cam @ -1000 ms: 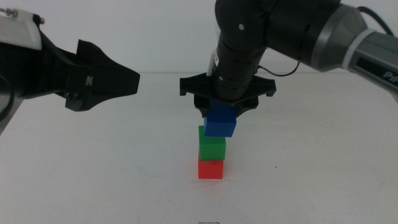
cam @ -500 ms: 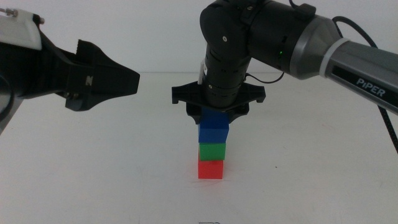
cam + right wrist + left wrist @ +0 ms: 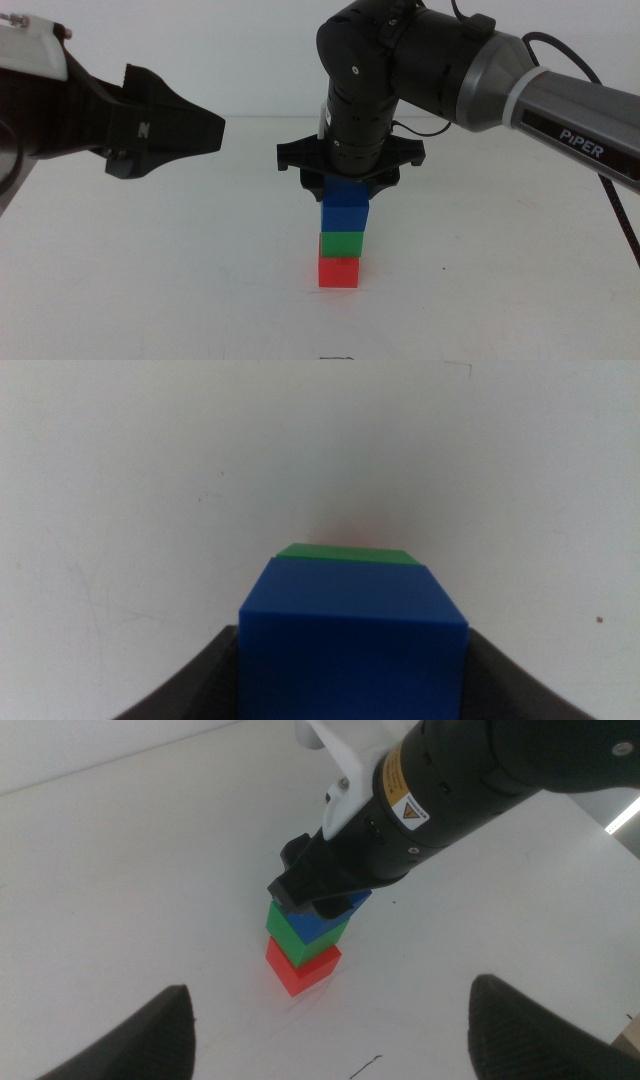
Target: Stack red cubes first, then green, then blue cubes in a specific spot.
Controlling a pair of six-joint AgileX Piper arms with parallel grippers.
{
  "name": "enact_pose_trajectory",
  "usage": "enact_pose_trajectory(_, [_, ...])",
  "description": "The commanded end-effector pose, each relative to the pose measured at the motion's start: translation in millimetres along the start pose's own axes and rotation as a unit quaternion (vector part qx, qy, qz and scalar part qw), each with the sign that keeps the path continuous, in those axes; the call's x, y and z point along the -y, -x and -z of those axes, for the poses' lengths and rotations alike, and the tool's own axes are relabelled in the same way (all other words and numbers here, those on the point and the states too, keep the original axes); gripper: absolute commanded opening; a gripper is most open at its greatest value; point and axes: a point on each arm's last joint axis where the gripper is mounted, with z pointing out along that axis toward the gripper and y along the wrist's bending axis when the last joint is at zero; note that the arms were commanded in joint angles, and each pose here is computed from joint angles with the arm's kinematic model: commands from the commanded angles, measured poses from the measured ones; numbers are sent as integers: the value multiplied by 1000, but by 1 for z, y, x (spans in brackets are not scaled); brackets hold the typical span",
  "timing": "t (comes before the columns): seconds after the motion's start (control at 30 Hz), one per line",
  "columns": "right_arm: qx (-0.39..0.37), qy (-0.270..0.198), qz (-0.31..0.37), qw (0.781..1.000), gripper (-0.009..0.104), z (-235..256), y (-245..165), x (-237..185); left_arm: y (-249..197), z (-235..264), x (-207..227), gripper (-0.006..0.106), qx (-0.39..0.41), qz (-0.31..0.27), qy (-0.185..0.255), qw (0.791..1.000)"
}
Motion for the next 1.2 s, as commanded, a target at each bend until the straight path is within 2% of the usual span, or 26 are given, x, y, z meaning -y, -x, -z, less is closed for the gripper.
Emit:
enact_pose_trajectory(0.0, [33,13,2,999,35,28,5,3,11,9,5,94,45,8,-6,999])
enact_pose_trajectory(0.03, [36,11,3,999,51,28,6,4,11,9,5,94,45,8,-6,999])
enact_pose_trajectory(0.1, [37,12,3,999,61,28,6,4,11,9,5,94,45,8,-6,999])
enact_pose_trajectory(0.23, [40,14,3,999,76,30,7,4,11,9,5,94,45,8,-6,999])
enact_pose_trajectory(0.33, [48,20,5,999,82,38,9,3,11,9,5,94,45,8,-6,999])
enact_pose_trajectory(0.6, [116,36,0,993,83,99,20,30,11,9,5,94,45,8,-6,999])
enact_pose_trajectory(0.87, [184,22,-48,982,83,164,13,107,11,9,5,94,45,8,-6,999])
enact_pose_trajectory(1.03, [284,47,-60,956,83,201,-2,161,11,9,5,94,45,8,-6,999])
enact_pose_trajectory(1.17, [351,48,-29,935,83,218,-20,200,11,9,5,94,45,8,-6,999])
